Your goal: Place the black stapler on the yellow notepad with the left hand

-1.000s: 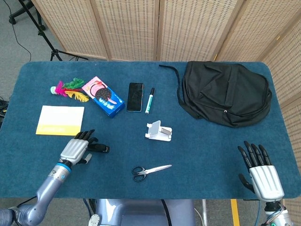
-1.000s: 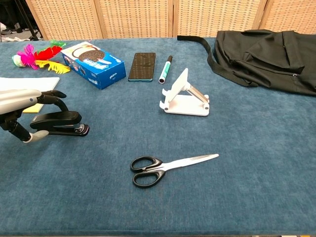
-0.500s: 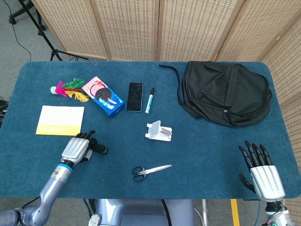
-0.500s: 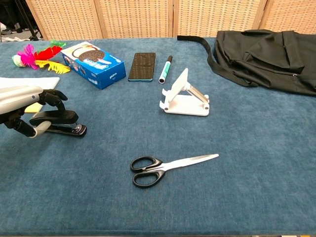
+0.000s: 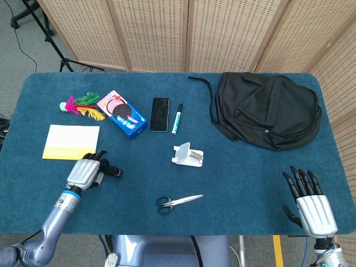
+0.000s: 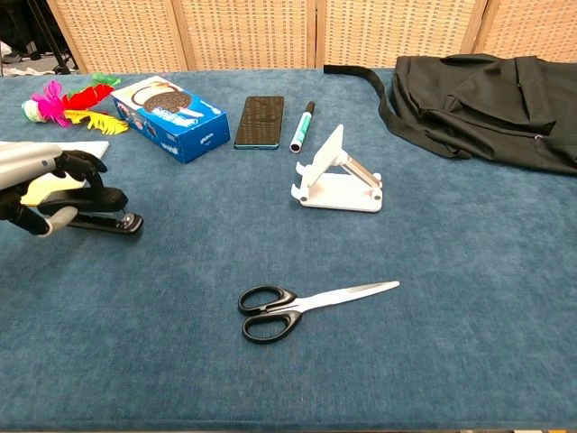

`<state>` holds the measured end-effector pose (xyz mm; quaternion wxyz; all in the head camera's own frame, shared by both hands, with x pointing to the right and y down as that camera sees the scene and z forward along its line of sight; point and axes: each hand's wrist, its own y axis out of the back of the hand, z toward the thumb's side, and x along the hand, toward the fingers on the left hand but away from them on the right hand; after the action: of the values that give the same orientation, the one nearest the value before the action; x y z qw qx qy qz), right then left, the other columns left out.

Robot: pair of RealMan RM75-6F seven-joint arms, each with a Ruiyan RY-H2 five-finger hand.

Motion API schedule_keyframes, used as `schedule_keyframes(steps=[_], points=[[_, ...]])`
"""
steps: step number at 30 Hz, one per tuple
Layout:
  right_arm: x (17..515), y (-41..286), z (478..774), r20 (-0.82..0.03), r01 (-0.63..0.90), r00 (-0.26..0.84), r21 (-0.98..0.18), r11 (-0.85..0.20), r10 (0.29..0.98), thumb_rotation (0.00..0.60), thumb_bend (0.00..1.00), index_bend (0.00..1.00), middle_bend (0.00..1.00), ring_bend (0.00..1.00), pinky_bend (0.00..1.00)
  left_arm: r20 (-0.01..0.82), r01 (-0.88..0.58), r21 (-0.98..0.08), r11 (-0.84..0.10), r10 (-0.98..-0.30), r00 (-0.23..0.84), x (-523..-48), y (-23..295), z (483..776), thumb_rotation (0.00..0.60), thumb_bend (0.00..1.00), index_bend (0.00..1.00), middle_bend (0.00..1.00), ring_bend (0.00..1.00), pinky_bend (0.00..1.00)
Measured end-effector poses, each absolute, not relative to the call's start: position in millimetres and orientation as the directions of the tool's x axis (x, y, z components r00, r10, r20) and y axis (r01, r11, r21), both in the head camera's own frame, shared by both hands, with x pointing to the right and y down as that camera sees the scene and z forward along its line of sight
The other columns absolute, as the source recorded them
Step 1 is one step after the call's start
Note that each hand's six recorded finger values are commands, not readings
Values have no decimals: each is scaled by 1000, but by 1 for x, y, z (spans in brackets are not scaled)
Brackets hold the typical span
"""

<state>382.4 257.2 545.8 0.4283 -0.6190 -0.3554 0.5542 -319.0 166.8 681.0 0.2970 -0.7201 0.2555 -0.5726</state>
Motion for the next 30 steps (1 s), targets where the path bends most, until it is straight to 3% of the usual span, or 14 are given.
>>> schedule_keyframes(steps=[17,30], points=[[381,258,546,-385,-36,135,-923,-384,913,600,335,67,0,0,23,589,63,-808,-586,-800,116,-372,115,674,600,586,472,187,199,190],[380,259,549,-394,-51,133,-919,-391,909,600,334,67,0,0,22,575,103,-815,-571,-818,21,-425,94,689,600,587,475,187,200,190]])
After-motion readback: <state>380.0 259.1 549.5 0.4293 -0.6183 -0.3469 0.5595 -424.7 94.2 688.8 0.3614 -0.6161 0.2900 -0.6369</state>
